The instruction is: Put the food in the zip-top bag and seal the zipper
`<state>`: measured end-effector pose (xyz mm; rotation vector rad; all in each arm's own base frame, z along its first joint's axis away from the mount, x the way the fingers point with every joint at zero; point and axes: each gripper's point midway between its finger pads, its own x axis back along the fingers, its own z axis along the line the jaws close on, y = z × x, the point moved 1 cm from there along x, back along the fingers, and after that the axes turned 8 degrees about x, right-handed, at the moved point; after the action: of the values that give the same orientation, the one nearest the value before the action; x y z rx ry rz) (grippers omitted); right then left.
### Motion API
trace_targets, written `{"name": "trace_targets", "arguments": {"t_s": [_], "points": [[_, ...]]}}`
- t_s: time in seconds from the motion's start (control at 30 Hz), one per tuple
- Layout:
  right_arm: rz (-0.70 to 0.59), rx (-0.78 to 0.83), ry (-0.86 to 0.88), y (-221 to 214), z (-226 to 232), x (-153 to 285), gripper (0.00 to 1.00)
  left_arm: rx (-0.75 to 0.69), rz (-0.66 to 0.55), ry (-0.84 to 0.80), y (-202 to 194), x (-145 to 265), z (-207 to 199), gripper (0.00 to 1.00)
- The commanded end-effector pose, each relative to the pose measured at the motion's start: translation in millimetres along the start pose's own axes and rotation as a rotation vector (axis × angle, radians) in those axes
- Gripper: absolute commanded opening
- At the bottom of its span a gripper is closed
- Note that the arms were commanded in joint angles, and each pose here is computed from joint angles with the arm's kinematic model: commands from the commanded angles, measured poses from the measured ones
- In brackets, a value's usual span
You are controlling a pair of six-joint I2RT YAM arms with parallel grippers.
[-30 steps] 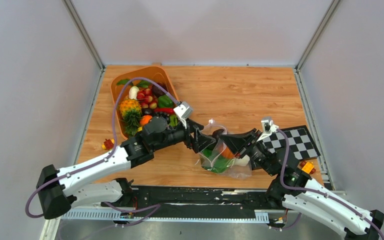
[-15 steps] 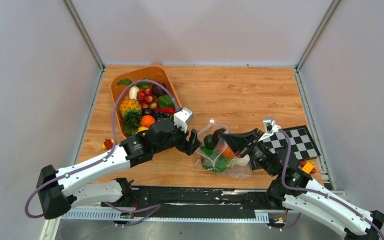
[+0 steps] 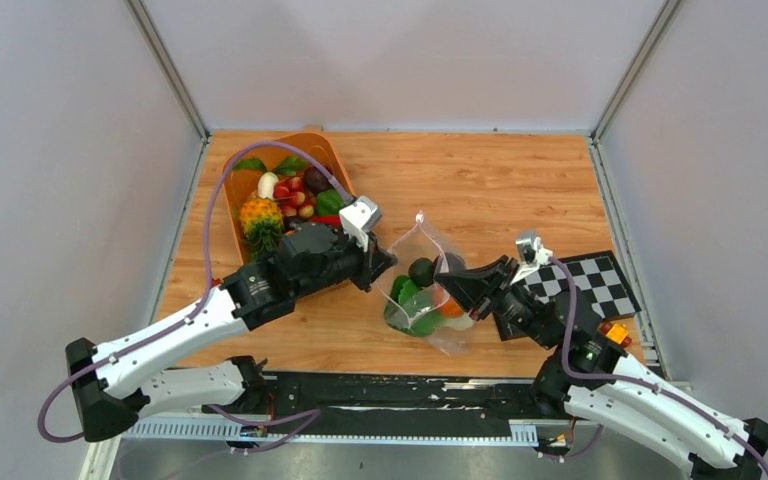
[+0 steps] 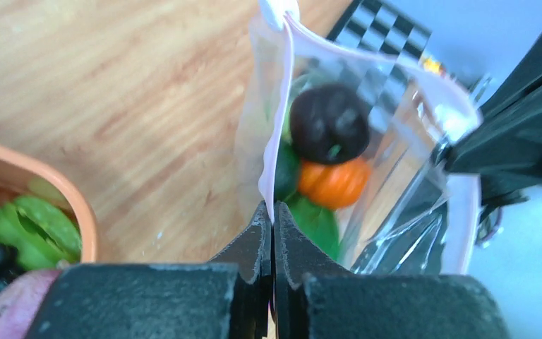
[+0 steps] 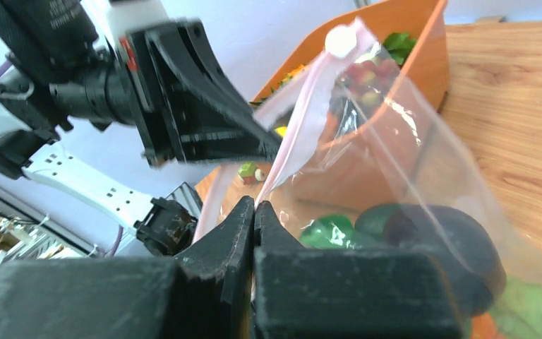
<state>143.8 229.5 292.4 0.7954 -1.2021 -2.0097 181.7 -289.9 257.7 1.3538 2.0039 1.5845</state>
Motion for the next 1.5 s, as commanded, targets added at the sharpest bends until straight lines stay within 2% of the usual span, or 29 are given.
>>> {"name": "trace_targets", "arguments": {"t_s": [0.0,0.13,0.27,0.47,0.57,0.6,0.63,0.7,0.73,0.8,0.83,0.93,1.03,1.17,1.47], "points": [[-0.097,0.041,0.102,30,21,11,0.00,-0.033,-0.225,-0.079,77,29,-30,0.00],[-0.148,0.019,-0.042,45,0,23,0.00,-0.048,-0.200,0.009,74,17,-15,0.00],[-0.169,0.031,-0.016,59,8,30,0.00,-0.040,-0.175,0.007,67,3,-14,0.00],[-0.164,0.033,0.012,68,18,22,0.00,-0.037,-0.224,-0.092,91,7,-39,0.00],[-0.137,0.020,-0.011,62,13,13,0.00,-0.054,-0.226,-0.022,91,5,-26,0.02],[-0.125,0.012,-0.026,57,10,10,0.00,-0.058,-0.211,0.021,87,3,-17,0.09],[-0.112,0.000,-0.049,52,6,7,0.00,-0.063,-0.191,0.070,79,1,-7,0.22],[-0.097,-0.016,-0.093,43,-4,3,0.00,-0.068,-0.177,0.127,71,0,5,0.33],[-0.089,-0.025,-0.113,39,-8,1,0.00,-0.069,-0.168,0.165,64,-1,15,0.51],[-0.076,-0.026,-0.153,33,-16,0,0.00,-0.065,-0.149,0.196,55,1,26,0.72],[-0.071,-0.027,-0.172,30,-20,-1,0.00,-0.056,-0.144,0.206,53,3,30,0.79],[-0.069,-0.033,-0.192,27,-24,-1,0.00,-0.034,-0.141,0.210,50,10,40,0.92],[-0.057,-0.039,-0.218,27,-27,-3,0.00,-0.022,-0.137,0.205,55,18,44,1.00],[-0.032,-0.036,-0.221,26,-26,-7,0.00,-0.036,-0.103,0.191,59,31,44,1.00],[0.009,0.016,-0.257,25,-32,-5,0.00,-0.026,-0.104,0.291,66,50,76,1.00]]}}
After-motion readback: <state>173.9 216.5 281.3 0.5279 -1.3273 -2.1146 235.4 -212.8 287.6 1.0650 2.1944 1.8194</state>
